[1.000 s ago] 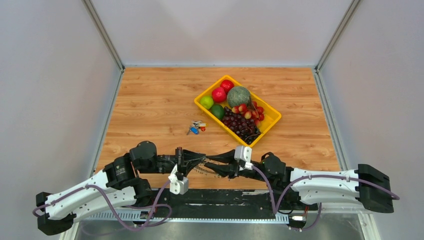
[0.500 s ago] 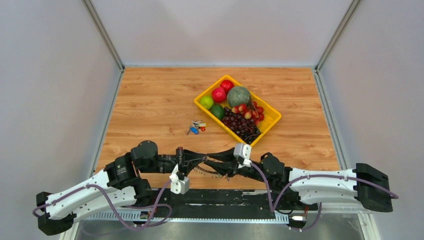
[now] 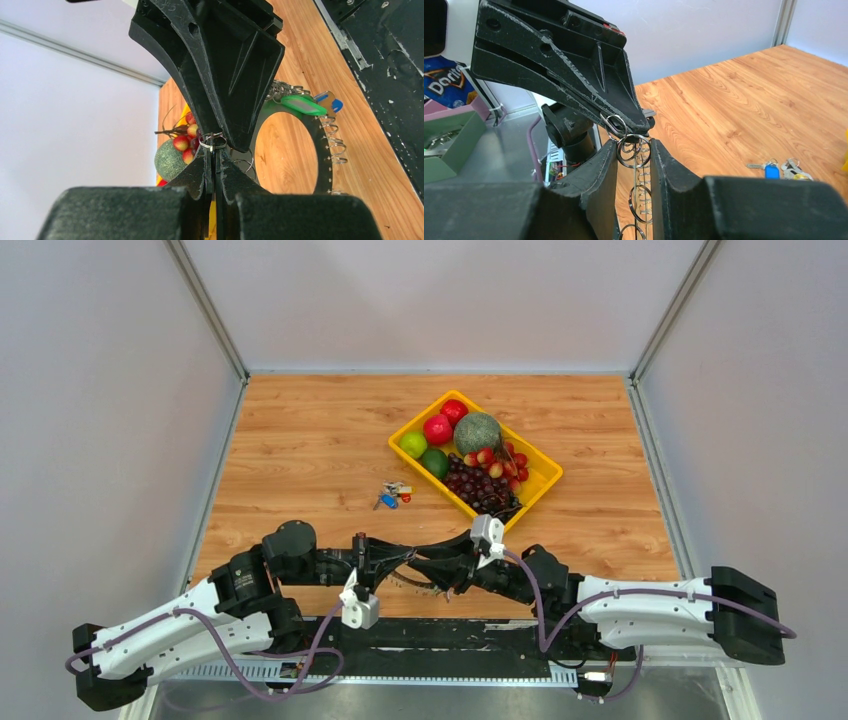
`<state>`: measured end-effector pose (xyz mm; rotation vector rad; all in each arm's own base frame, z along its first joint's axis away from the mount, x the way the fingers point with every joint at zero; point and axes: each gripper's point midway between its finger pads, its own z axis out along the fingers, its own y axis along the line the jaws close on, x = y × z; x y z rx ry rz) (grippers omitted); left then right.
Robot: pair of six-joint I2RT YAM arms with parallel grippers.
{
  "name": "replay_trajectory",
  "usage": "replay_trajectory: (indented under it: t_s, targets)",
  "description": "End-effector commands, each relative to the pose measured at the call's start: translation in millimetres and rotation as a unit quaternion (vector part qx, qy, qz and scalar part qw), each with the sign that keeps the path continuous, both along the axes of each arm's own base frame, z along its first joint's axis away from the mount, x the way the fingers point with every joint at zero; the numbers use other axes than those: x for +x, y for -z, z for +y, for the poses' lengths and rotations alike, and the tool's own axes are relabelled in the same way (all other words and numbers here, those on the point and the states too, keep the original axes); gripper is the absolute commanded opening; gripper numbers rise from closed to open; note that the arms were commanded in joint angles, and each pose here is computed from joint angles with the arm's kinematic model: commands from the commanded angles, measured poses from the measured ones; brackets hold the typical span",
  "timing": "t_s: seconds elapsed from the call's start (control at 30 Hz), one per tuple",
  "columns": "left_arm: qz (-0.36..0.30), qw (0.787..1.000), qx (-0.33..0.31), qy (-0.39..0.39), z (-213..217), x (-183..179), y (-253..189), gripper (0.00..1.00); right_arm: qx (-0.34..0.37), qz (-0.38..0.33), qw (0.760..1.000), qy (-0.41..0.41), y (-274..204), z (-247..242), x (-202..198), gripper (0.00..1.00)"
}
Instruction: Remove the keys from the keyring
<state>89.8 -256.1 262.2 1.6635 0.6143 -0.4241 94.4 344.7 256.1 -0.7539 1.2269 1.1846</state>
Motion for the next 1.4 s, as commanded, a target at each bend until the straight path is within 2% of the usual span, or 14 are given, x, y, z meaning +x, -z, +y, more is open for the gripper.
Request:
replay_trajectory:
  t_s: [0.0, 0.2, 0.5, 0.8, 1.03, 1.37]
  targets:
    - [-0.007, 0.998, -0.008, 0.056, -2.8, -19.5, -4.0, 0.00, 0.050, 0.043, 0.996, 0.059, -25.9, -12.3, 28.2, 0.18]
    - [-0.005, 0.998, -0.003, 0.058, -3.0, -19.9, -2.4, 0.00, 0.055, 0.082, 0.993, 0.060, -21.8, -15.4, 35.5, 0.18]
    - [-0.003, 0.999, -0.011, 0.041, -1.7, -15.2, -4.9, 0.00, 0.088, 0.055, 0.993, 0.059, -30.1, -35.0, 30.1, 0.15]
    - [0.011, 0.999, -0.003, 0.042, -5.6, -14.8, -0.2, 0.00, 0.061, -0.038, 0.997, 0.004, -29.9, -29.0, 8.1, 0.13]
    - [0.022, 0.999, -0.006, 0.028, -6.3, -10.5, -1.3, 0.00, 0.031, -0.133, 0.990, -0.030, -30.6, -22.9, -10.4, 0.13]
    - [0.089, 0.996, -0.009, -0.031, -11.3, 5.8, -6.5, 0.00, 0.025, -0.204, 0.977, -0.053, -33.1, -25.9, -30.1, 0.14]
